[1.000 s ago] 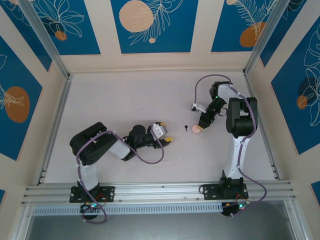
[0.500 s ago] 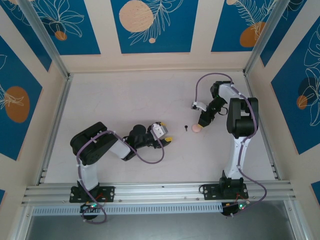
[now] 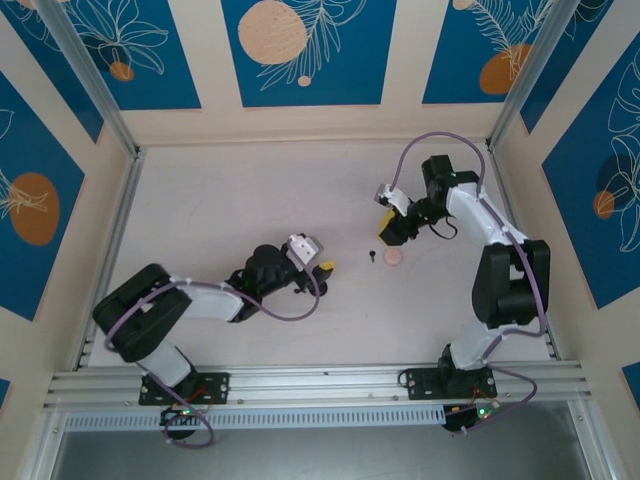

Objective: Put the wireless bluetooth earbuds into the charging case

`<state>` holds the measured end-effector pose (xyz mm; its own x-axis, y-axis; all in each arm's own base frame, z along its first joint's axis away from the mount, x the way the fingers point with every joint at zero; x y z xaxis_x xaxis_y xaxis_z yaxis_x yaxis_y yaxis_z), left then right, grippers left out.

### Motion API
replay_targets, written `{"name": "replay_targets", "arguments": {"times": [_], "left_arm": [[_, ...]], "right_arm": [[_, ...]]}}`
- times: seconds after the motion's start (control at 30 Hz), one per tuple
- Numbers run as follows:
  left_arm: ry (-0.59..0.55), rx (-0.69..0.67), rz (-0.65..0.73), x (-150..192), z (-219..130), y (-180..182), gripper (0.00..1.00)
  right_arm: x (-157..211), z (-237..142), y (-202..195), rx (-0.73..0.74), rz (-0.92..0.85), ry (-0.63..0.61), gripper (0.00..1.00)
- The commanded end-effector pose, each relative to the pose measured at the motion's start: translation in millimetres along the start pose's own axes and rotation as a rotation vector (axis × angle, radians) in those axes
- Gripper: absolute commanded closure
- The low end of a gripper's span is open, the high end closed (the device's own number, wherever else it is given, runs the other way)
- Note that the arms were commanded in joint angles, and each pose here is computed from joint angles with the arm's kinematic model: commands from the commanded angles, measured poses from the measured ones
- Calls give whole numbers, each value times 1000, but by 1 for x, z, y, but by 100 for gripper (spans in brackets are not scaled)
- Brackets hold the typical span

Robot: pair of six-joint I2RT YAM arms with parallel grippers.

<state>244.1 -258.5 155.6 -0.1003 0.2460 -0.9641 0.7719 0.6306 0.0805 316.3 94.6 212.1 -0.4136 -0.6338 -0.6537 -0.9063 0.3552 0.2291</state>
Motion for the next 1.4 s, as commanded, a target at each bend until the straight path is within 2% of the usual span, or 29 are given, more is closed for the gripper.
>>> {"name": "replay_targets", "arguments": {"times": [0.0, 0.3, 0.47, 0.57, 0.77, 0.9, 1.13, 1.37], "left_arm": [[164, -54, -105, -2, -8, 5, 31], [491, -140, -363, -17, -31, 8, 34], [699, -209, -551, -20, -34, 2, 35], [805, -279, -613, -23, -34, -1, 33], [949, -335, -622, -33, -18, -9, 33], [1042, -342, -585, -25, -3, -15, 33], [1175, -356, -611, -5, 13, -21, 34], [1232, -347, -621, 6, 31, -25, 38]], "right_arm": [[-19, -3, 16, -29, 31, -163, 54], [-30, -11, 34, 56, 210, -326, 51], [-31, -21, 34, 110, 362, -432, 49], [-29, -23, 34, 127, 485, -472, 46], [-17, -22, 26, 128, 755, -469, 40], [-5, -22, 25, 140, 919, -451, 38], [1, -31, 42, 130, 952, -478, 37], [7, -37, 56, 163, 932, -477, 36]]}}
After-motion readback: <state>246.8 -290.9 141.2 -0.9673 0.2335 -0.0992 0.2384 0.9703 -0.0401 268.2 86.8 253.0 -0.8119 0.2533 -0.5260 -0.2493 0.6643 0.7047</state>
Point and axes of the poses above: each hand's point on the last joint's axis, 136 mm out from that joint toward the fingers, its own z axis out along the fingers, its own y axis along the line the jaws close on, x = y × z, the point moved 8 cm from there along -z, back along the fingers
